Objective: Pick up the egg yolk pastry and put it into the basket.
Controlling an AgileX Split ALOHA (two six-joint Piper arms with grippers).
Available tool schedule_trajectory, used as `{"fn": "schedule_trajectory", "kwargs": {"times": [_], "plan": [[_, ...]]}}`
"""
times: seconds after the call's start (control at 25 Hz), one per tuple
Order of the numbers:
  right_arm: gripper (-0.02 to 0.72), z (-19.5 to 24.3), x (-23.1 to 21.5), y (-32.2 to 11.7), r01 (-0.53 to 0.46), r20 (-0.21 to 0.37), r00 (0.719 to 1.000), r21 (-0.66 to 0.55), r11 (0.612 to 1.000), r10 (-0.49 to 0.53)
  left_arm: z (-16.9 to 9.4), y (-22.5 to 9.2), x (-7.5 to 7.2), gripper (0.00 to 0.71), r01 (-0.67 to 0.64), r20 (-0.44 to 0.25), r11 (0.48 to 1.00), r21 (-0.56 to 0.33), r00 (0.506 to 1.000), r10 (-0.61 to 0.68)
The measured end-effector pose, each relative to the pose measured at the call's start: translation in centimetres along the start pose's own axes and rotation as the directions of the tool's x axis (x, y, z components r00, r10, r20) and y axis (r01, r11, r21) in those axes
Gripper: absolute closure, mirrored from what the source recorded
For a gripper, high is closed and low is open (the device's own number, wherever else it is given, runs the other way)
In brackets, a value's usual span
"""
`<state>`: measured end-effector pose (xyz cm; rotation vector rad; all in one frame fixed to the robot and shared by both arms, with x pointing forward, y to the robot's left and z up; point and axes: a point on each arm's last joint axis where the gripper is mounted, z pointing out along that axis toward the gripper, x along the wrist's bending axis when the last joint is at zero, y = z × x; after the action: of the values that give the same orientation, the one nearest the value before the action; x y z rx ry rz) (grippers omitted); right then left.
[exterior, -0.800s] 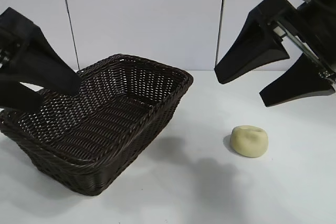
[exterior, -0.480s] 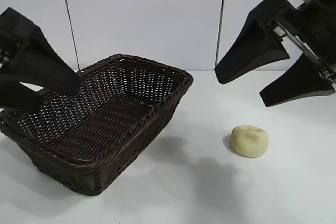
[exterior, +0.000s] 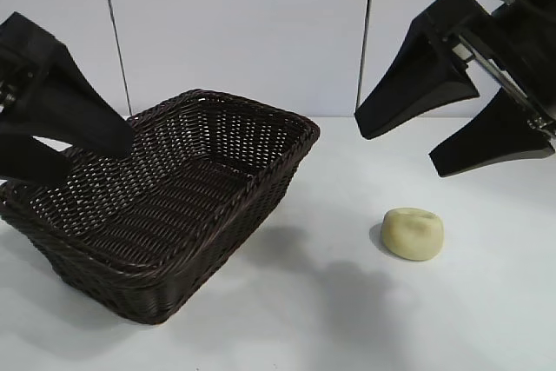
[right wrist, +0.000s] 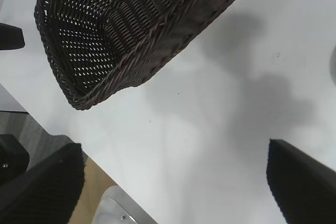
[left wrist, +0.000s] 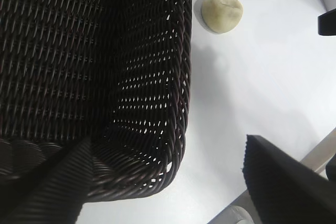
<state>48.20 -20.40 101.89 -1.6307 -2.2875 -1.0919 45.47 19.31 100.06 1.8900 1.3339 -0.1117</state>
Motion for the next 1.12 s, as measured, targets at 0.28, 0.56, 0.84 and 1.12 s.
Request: {"fn": "schedule_trajectory", "kwargs": {"times": [0.28, 0.56, 0.84, 1.12], "plan": [[0.029, 0.0, 0.0, 0.0, -0.001, -0.001, 1.000, 0.000, 1.000, 0.001, 0.0, 0.0, 0.1, 0.139, 0.000, -0.006, 1.000, -0.005, 1.000, 0.000], [0.029, 0.0, 0.0, 0.0, -0.001, -0.001, 1.000, 0.000, 1.000, 0.001, 0.0, 0.2, 0.2, 0.139, 0.000, -0.020, 1.000, -0.017, 1.000, 0.000], [0.029, 0.0, 0.0, 0.0, -0.001, -0.001, 1.000, 0.000, 1.000, 0.001, -0.1, 0.2, 0.1, 0.139, 0.117, -0.016, 0.993, -0.020, 0.993, -0.118], [0.029, 0.0, 0.0, 0.0, -0.001, -0.001, 1.000, 0.000, 1.000, 0.001, -1.7, 2.1, -0.9, 0.139, 0.292, -0.048, 0.956, -0.006, 0.955, -0.292]]}}
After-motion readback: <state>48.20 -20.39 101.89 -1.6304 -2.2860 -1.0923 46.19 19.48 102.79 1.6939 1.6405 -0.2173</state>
